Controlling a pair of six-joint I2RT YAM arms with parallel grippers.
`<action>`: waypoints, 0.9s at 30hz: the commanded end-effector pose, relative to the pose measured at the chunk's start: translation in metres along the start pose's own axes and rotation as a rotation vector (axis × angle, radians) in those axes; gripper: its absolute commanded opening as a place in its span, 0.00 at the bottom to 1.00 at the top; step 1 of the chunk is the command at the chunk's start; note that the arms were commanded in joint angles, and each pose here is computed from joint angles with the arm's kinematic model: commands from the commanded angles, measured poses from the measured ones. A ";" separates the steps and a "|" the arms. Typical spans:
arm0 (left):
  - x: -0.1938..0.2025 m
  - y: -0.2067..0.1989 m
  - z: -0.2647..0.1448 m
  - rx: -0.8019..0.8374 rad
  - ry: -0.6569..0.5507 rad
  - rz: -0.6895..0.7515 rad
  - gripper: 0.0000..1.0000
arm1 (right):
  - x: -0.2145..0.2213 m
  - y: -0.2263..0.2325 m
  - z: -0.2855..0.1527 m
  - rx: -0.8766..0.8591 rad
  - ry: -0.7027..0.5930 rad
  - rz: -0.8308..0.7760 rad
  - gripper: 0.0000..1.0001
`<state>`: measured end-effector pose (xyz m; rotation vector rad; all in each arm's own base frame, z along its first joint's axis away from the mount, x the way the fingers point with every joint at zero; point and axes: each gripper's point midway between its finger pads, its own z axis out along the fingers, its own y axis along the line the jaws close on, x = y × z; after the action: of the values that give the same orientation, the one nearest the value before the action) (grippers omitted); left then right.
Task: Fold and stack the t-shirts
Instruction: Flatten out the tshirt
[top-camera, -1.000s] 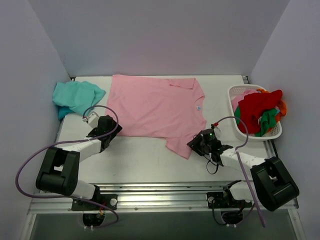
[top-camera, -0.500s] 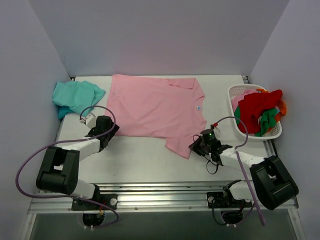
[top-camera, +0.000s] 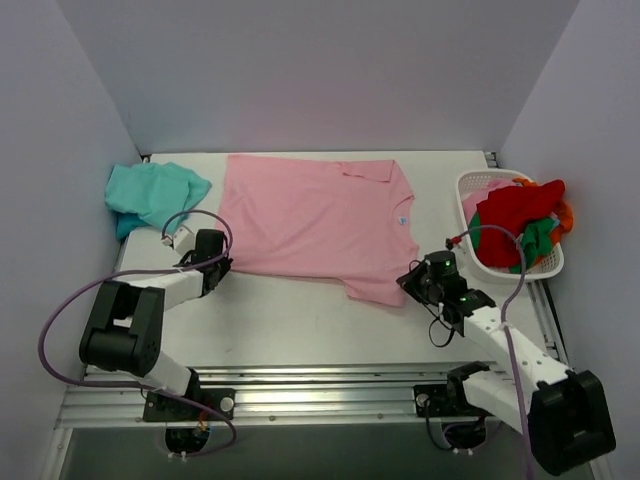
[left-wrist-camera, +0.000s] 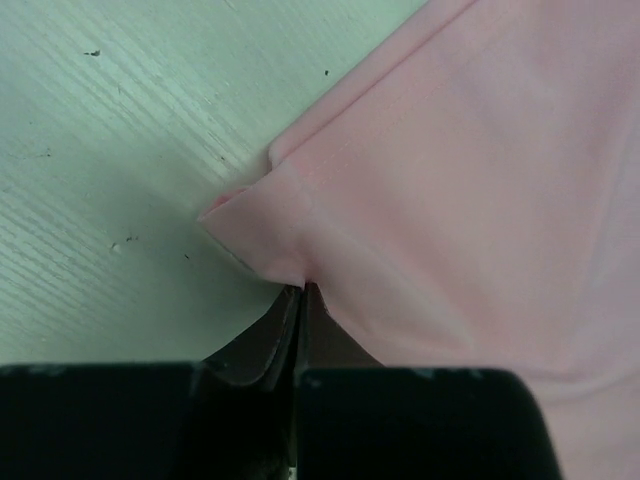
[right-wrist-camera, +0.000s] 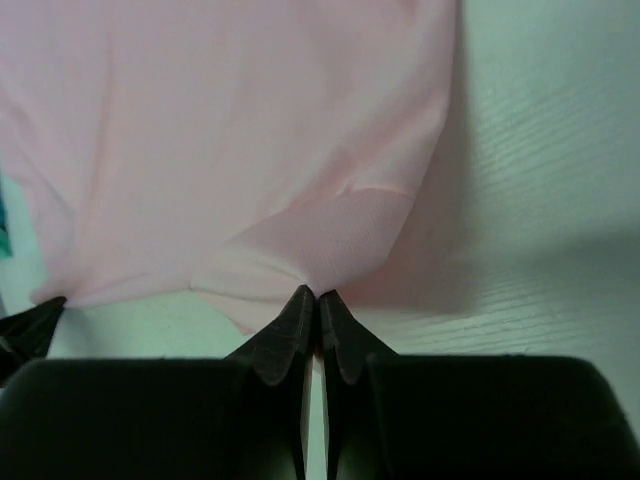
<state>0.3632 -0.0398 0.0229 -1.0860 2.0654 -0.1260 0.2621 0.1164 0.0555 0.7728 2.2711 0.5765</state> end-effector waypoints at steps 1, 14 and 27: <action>-0.026 -0.021 -0.023 0.085 -0.058 0.003 0.02 | -0.049 0.014 -0.044 0.002 -0.140 -0.059 0.00; -0.135 -0.061 -0.279 0.504 -0.294 0.110 0.02 | -0.157 0.089 -0.272 -0.191 -0.579 -0.118 0.00; -0.224 -0.084 -0.468 0.918 -0.451 0.114 0.02 | -0.212 0.144 -0.462 -0.438 -0.883 -0.077 0.00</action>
<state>0.1764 -0.0655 0.5128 -0.3689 1.3749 -0.7674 0.1176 0.0211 0.5354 0.4820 1.3519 0.6600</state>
